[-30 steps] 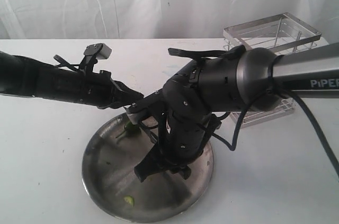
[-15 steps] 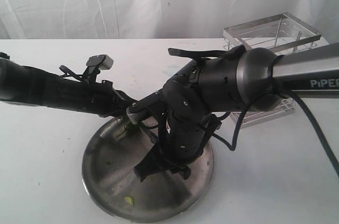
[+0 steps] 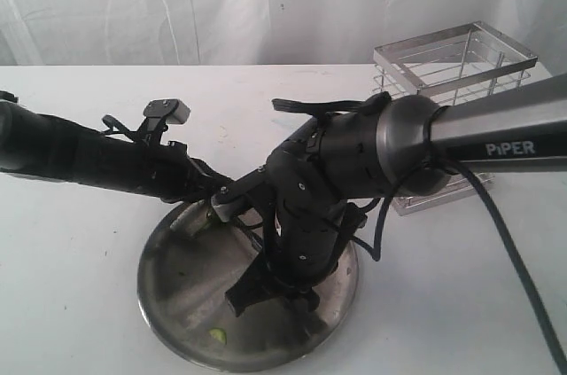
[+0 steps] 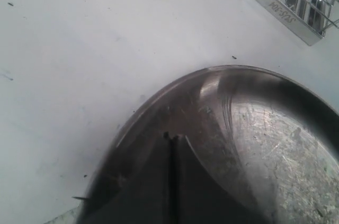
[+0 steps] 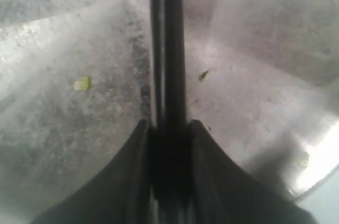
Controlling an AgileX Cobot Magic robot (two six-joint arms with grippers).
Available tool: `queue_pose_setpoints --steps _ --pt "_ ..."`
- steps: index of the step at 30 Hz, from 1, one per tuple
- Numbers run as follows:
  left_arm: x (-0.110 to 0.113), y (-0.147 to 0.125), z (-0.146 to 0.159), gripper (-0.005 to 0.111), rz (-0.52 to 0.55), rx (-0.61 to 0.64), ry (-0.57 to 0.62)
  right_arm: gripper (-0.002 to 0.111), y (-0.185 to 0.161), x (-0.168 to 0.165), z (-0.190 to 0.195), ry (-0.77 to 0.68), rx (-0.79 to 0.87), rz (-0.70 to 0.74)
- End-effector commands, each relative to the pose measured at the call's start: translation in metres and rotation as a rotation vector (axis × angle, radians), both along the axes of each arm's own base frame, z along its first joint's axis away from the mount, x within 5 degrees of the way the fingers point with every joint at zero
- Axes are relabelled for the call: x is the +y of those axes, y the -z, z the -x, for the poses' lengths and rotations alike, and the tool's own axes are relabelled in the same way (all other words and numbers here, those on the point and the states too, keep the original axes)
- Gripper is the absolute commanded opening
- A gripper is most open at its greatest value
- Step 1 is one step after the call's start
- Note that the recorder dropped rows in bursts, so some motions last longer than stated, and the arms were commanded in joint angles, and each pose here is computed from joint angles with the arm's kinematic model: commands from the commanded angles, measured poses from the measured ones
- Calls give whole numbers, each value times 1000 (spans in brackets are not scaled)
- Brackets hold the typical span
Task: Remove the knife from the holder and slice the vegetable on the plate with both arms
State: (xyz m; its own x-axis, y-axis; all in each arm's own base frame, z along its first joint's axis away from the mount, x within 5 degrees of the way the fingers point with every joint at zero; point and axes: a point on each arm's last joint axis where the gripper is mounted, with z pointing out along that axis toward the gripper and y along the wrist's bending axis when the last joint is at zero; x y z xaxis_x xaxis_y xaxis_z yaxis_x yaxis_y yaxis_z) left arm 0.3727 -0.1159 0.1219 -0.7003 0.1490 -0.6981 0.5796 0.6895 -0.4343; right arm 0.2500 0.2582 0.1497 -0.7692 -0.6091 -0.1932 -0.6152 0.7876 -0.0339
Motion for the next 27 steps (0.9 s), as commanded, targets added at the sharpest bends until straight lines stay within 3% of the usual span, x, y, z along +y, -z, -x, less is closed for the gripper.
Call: queue_pose_setpoints --steps 1,9,14,19,23,27 --pt "6 15 5 0 -98 28 7 0 5 0 -2 11 0 15" --pt "4 10 3 0 -59 23 7 0 9 -1 -1 12 16 33" --pt "-2 -30 -3 0 44 -68 27 0 9 -1 -1 12 16 33" --pt "1 -59 -2 0 40 -101 -34 0 9 -1 -1 12 16 33" --pt "3 -52 6 0 -2 -50 -23 0 9 -1 -1 12 16 33" --pt "11 -36 10 0 -80 -19 -93 0 9 -1 -1 15 18 31"
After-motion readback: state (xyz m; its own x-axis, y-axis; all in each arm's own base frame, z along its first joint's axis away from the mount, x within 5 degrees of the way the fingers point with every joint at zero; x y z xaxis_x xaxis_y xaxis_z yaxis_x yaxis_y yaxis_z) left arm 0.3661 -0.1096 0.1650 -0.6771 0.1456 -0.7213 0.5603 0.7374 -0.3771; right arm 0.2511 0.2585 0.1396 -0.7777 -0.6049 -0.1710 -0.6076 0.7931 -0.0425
